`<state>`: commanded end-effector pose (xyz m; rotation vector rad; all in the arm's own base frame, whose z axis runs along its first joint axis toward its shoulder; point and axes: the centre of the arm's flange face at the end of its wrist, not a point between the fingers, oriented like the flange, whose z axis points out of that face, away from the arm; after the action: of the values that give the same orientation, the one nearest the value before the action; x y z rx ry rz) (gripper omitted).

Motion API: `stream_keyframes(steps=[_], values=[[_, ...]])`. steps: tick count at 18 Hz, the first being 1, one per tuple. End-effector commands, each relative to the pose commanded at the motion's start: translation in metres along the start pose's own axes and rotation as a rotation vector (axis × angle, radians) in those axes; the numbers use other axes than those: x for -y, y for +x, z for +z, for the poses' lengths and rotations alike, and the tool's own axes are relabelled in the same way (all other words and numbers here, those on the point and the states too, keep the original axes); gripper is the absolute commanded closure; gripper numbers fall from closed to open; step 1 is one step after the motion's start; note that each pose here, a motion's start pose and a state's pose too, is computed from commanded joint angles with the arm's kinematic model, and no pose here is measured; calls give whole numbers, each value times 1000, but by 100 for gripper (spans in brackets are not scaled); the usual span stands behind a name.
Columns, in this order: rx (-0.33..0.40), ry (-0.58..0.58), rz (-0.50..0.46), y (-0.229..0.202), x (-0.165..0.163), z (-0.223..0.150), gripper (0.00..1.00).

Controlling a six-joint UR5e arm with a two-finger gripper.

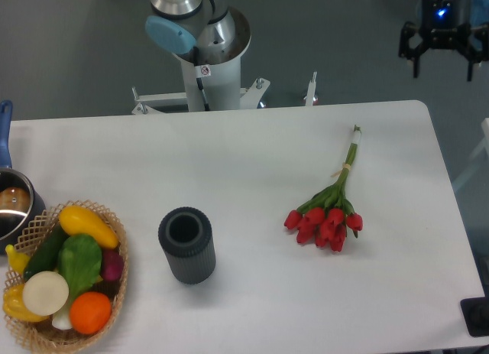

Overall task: Pick up the flowers from the table
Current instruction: 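Move the open gripper toward the red tulip bouquet stems, then lower the gripper around the tulip stems near the tied band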

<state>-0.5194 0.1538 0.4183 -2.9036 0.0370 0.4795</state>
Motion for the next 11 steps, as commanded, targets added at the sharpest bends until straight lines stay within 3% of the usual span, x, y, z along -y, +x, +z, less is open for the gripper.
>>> stream_keyframes(steps=[6, 11], values=[[-106, -2, -66, 34, -6, 45, 0], [-220, -1, -40, 51, 16, 99, 0]])
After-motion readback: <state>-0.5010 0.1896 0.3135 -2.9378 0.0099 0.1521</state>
